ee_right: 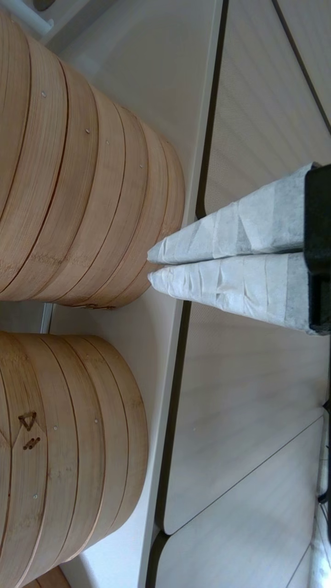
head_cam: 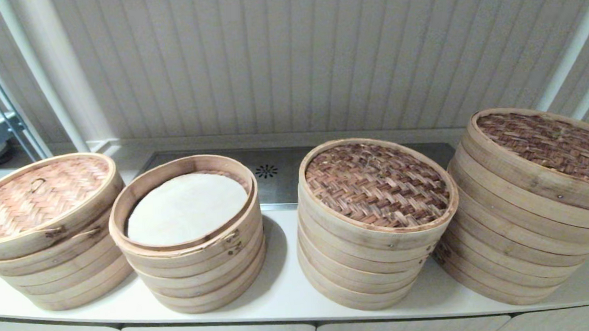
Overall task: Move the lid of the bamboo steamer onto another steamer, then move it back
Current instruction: Pick up the steamer
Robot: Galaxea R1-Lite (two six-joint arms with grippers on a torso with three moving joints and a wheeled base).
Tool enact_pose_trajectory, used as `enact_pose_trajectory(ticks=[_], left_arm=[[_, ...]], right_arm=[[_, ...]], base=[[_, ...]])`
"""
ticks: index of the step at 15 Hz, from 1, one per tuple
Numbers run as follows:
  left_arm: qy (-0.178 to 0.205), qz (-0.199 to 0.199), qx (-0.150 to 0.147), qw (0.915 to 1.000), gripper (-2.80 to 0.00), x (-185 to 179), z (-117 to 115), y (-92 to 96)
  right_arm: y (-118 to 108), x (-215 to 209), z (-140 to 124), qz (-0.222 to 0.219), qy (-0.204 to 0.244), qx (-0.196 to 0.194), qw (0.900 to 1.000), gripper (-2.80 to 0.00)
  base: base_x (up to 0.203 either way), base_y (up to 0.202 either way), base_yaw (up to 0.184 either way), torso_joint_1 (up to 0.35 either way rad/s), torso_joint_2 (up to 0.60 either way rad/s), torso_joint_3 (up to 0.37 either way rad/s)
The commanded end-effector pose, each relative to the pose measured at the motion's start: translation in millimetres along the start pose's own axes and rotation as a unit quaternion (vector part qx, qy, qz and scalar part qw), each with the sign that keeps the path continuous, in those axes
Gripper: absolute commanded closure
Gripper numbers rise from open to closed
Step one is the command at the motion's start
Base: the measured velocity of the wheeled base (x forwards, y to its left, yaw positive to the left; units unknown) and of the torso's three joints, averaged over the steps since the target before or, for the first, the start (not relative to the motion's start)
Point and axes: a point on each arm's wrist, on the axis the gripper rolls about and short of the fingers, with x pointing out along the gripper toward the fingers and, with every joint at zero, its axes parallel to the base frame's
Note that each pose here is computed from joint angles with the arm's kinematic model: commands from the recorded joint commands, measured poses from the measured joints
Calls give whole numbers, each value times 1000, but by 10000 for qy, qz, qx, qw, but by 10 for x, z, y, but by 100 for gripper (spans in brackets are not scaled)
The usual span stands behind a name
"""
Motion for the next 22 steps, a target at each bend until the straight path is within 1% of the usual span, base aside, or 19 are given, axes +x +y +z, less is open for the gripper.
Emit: enact_pose_trajectory(ticks=[1,2,4,5,6,7,9,10,11,14,17,18,20,22], left_arm=[[936,118,188,9954,0,633,124,-135],[1194,205,225,9924,0,832,131,-169],[1516,391,242,9874,0,1187,102,-192],[1667,497,202,9846,0,1384,65,-161],[1815,584,117,9816,0,1580,17,-87],[1916,577,21,9798,-280,1736,-19,-14],[1946,182,-251,9804,-280,1946,-7,123],[1985,93,-297,9796,-280,2013,-14,155],[2028,86,-281,9788,-280,2087,-25,177],[2098,256,-182,9772,-280,2283,-34,314],[2030,369,-1,9785,-280,2345,18,450],[1979,329,86,9796,-280,2353,43,468],[1985,164,228,9797,-280,2456,9,533],[1894,81,365,9812,-280,2655,-58,575]], right_arm=[[0,-2,-4,6,-5,-4,10000,0],[0,-3,-3,8,15,-4,10000,0],[0,-3,-4,7,12,-4,10000,0],[0,-3,-3,8,16,-11,10000,0],[0,-3,-3,8,16,-4,10000,0],[0,-3,-4,10,14,-8,10000,0],[1,-4,-4,13,7,-11,10000,0],[0,-5,-1,14,1,-6,10000,0],[0,-4,-4,9,8,-12,10000,0],[1,-4,-4,14,7,-11,10000,0],[0,-5,0,13,-3,-4,10000,0],[0,-5,1,13,-6,-4,10000,0],[0,-4,1,12,-16,-4,10000,0],[0,-5,0,11,-23,-5,10000,0]], base=[[0,0,0,0,0,0],[0,0,0,0,0,0],[0,0,0,0,0,0],[0,0,0,0,0,0],[0,0,0,0,0,0],[0,0,0,0,0,0],[0,0,0,0,0,0],[0,0,0,0,0,0],[0,0,0,0,0,0],[0,0,0,0,0,0],[0,0,0,0,0,0],[0,0,0,0,0,0],[0,0,0,0,0,0],[0,0,0,0,0,0]])
